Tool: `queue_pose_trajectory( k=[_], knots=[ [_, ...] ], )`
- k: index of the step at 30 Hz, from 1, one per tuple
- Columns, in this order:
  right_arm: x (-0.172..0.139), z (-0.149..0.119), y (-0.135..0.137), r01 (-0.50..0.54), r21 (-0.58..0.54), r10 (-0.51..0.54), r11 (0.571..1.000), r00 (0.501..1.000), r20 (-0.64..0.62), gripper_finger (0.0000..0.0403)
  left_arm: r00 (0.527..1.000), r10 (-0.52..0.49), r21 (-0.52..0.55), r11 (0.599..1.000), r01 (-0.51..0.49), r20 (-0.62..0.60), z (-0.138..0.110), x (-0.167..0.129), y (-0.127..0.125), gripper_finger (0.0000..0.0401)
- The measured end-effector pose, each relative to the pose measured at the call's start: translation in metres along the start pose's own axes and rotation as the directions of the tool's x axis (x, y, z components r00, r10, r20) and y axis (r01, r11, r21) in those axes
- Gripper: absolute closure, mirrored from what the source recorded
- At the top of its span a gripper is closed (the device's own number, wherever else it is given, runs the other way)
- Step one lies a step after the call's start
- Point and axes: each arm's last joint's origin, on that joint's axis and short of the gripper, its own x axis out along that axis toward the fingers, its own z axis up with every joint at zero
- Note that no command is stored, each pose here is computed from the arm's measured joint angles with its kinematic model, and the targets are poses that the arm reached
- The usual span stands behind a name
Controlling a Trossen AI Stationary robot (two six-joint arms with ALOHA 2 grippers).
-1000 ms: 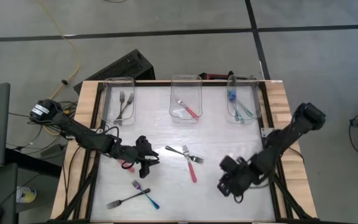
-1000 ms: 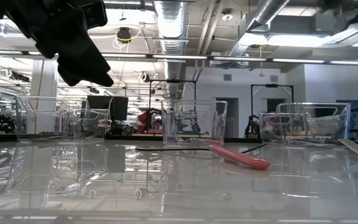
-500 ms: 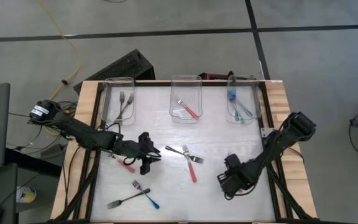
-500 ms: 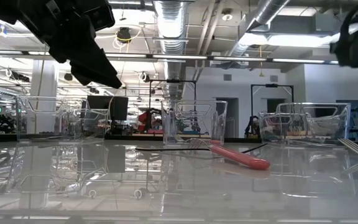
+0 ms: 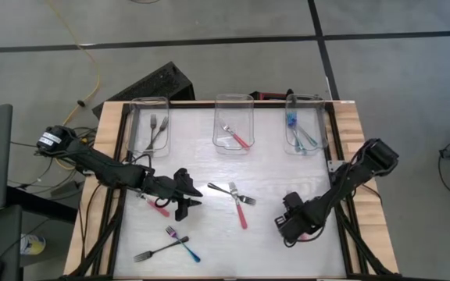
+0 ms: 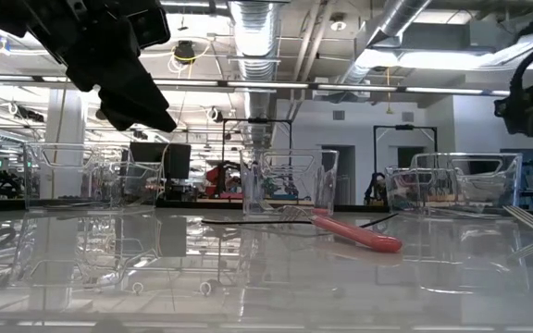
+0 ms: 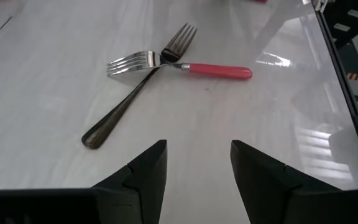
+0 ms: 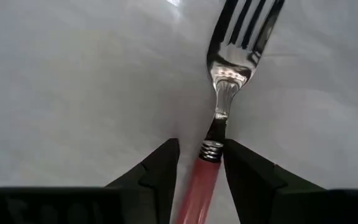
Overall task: Sort silverware by color (type)
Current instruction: Put the right pink fork into the middle transparent bin
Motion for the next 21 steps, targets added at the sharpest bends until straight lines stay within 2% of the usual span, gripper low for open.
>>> queue_pose_trajectory(
  k=[4, 8, 13, 15, 18, 21],
  knots=[
    [0.007, 0.002, -0.003, -0.009, 0.028, 0.009, 1.0, 1.0, 0.001, 0.0275, 1.0, 0.0, -0.016, 1.0, 0.0, 0.0, 0.0, 0.0, 0.0, 0.0239],
    [0.005, 0.005, -0.005, 0.0, 0.039, -0.001, 0.999, 1.0, 0.024, 0.0341, 1.0, 0.0, -0.025, 1.0, 0.0, 0.001, 0.0, 0.0, 0.0, 0.0239],
    [-0.003, 0.011, -0.005, -0.035, 0.014, 0.034, 0.999, 0.998, 0.054, 0.0343, 1.0, 0.001, -0.05, 0.999, 0.0, 0.001, 0.0, 0.0, 0.0, 0.0239],
    [-0.01, 0.018, -0.001, -0.062, -0.017, 0.063, 0.998, 0.992, 0.108, 0.0343, 1.0, 0.001, -0.062, 0.998, 0.0, 0.001, 0.0, 0.0, 0.0, 0.0239],
    [-0.038, 0.032, 0.011, -0.186, -0.047, 0.192, 0.981, 0.958, 0.214, 0.0343, 1.0, 0.001, -0.075, 0.997, -0.001, 0.001, 0.0, 0.0, 0.0, 0.0239],
    [-0.066, 0.052, 0.018, -0.259, -0.097, 0.276, 0.961, 0.917, 0.288, 0.0343, 1.0, 0.0, -0.086, 0.996, 0.0, 0.001, 0.0, 0.0, 0.0, 0.0239]
  ],
)
